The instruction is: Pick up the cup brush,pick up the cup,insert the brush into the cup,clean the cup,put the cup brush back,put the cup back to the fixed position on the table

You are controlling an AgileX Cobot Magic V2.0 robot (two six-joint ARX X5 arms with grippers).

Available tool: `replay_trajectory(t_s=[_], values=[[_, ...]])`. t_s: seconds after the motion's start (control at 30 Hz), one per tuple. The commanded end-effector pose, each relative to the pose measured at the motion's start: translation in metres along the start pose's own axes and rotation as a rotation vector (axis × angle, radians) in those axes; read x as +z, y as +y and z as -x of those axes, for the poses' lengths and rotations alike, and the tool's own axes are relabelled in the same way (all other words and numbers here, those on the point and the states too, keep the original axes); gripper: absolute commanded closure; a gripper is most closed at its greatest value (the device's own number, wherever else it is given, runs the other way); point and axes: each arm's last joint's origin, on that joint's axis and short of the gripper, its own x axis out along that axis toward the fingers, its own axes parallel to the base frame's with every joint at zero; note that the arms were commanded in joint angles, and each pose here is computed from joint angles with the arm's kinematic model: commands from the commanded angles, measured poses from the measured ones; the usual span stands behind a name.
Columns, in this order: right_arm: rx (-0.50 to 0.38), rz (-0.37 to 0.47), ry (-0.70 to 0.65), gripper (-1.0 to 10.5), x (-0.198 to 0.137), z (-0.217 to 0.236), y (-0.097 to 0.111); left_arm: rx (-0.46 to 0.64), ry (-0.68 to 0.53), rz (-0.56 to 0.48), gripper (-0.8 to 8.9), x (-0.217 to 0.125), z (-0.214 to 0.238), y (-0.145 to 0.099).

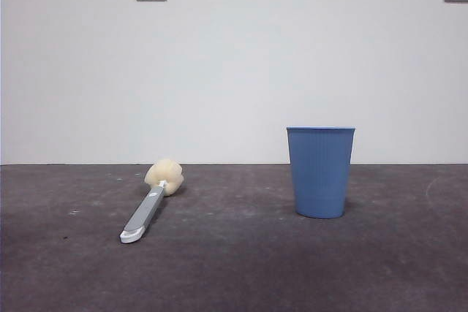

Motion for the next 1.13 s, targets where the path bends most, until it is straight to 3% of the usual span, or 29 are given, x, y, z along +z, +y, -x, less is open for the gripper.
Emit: replay_trajectory(t_s=[0.03,0.17,0.2,0.33,0.37,0.63,0.9,1.13], values=[[0.005,0.032,0.026,9.6,-0.003,0.001,0.001,-0.008,0.040,-0.050,8.21,0.000,0.002,-0.002],[0.003,0.028,0.027,8.9,-0.003,0.001,0.001,-0.012,0.052,-0.040,8.00,-0.001,0.002,-0.001],[0.002,0.026,0.027,8.2,-0.003,0.001,0.001,-0.011,0.052,-0.034,7.40,-0.001,0.002,-0.001],[0.002,0.008,0.026,4.0,-0.003,0.001,0.001,-0.002,0.053,0.002,2.96,-0.001,0.002,-0.001],[0.002,0.002,0.026,3.5,-0.003,0.001,0.001,-0.003,0.052,0.012,2.75,-0.001,0.002,-0.001],[0.003,0.000,0.026,3.5,-0.003,0.001,0.001,-0.016,0.054,0.041,2.79,0.003,-0.002,0.001],[0.003,0.002,0.022,3.5,-0.002,0.001,0.001,-0.063,-0.034,0.059,2.79,0.020,-0.008,0.002],[0.002,0.005,0.012,3.5,-0.001,0.001,0.001,-0.113,-0.004,0.086,2.79,0.038,-0.033,0.004]])
